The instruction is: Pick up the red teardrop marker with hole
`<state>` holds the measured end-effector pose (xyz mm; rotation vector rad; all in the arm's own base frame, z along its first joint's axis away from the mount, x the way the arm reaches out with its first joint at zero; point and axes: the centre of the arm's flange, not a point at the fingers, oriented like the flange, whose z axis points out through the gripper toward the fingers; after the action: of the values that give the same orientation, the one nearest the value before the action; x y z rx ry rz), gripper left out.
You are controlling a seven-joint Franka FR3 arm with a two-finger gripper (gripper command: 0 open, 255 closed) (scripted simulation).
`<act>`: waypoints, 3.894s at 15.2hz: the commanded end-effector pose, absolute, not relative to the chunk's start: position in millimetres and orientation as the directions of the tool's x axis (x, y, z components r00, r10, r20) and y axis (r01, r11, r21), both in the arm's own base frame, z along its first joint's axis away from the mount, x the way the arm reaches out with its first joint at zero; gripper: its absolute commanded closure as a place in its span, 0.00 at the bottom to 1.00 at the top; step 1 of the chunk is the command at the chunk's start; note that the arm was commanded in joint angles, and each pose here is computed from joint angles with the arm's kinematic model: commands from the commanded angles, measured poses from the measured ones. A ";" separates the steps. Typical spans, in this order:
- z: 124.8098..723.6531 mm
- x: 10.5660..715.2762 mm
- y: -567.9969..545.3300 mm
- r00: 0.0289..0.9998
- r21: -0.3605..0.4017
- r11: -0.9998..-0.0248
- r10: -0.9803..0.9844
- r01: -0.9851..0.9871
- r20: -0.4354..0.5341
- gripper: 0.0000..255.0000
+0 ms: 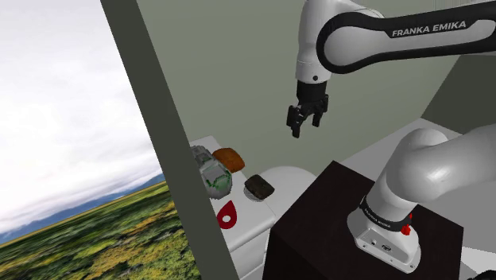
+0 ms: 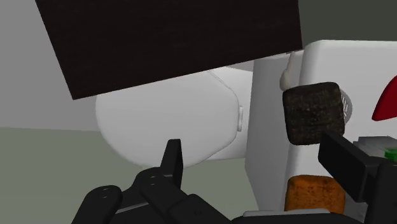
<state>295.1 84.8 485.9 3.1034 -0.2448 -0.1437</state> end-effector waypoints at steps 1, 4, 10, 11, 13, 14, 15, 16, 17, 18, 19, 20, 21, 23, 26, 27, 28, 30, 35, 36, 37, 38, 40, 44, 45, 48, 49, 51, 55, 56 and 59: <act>472.5 294.2 106.5 0.976 0.030 -0.980 -0.201 -0.199 -0.082 0.00; 450.5 294.4 138.6 0.963 0.029 -0.966 -0.259 -0.258 -0.071 0.00; 406.6 301.2 202.6 0.927 0.023 -0.928 -0.373 -0.372 -0.050 0.00; 399.3 303.1 213.1 0.919 0.022 -0.920 -0.391 -0.391 -0.047 0.00; 384.7 307.8 234.1 0.903 0.019 -0.904 -0.428 -0.427 -0.040 0.00; 377.4 310.4 244.5 0.894 0.018 -0.895 -0.446 -0.445 -0.036 0.00; 370.1 313.3 254.8 0.886 0.016 -0.886 -0.463 -0.463 -0.033 0.00; 362.8 316.5 265.1 0.876 0.015 -0.877 -0.481 -0.481 -0.030 0.00; 355.6 319.9 275.3 0.867 0.013 -0.867 -0.498 -0.498 -0.027 0.00; 348.3 323.5 285.5 0.856 0.012 -0.857 -0.516 -0.516 -0.023 0.00; 341.1 327.3 295.6 0.846 0.010 -0.846 -0.533 -0.533 -0.020 0.00; 333.8 331.3 305.6 0.835 0.008 -0.835 -0.550 -0.549 -0.017 0.00; 326.6 335.6 315.5 0.824 0.006 -0.824 -0.566 -0.566 -0.014 0.00; 312.2 344.8 335.0 0.801 0.003 -0.801 -0.599 -0.599 -0.008 0.00; 295.5 356.7 357.3 0.772 -0.002 -0.772 -0.635 -0.635 -0.001 0.00; 290.2 356.7 357.3 0.772 -0.002 -0.772 -0.635 -0.635 -0.001 0.00; 285.0 356.7 357.3 0.772 -0.002 -0.772 -0.635 -0.635 -0.001 0.00; 274.4 356.7 357.3 0.772 -0.002 -0.772 -0.635 -0.635 -0.001 0.00; 255.5 356.7 357.3 0.772 -0.002 -0.772 -0.635 -0.635 -0.001 0.00; 255.6 356.3 357.4 0.772 -0.002 -0.772 -0.635 -0.635 -0.001 1.00; 255.7 356.5 357.3 0.772 -0.002 -0.772 -0.635 -0.635 -0.001 1.00; 255.7 356.7 357.1 0.772 -0.002 -0.772 -0.635 -0.635 -0.001 1.00; 255.6 356.6 357.2 0.772 -0.002 -0.772 -0.635 -0.635 -0.001 1.00; 255.4 356.4 357.2 0.772 -0.002 -0.772 -0.635 -0.635 -0.001 1.00; 255.5 356.7 357.3 0.772 -0.002 -0.772 -0.635 -0.635 -0.001 1.00; 271.4 356.7 357.3 0.772 -0.002 -0.772 -0.635 -0.635 -0.001 1.00; 276.6 356.7 357.3 0.772 -0.002 -0.772 -0.635 -0.635 -0.001 1.00; 287.2 356.7 357.3 0.772 -0.002 -0.772 -0.635 -0.635 -0.001 1.00; 308.3 356.7 357.3 0.772 -0.002 -0.772 -0.635 -0.635 -0.001 1.00; 313.6 356.7 357.3 0.772 -0.002 -0.772 -0.635 -0.635 -0.001 1.00; 329.4 356.7 357.3 0.772 -0.002 -0.772 -0.635 -0.635 -0.001 1.00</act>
<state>356.9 356.4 323.6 2.9595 -1.0609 0.0015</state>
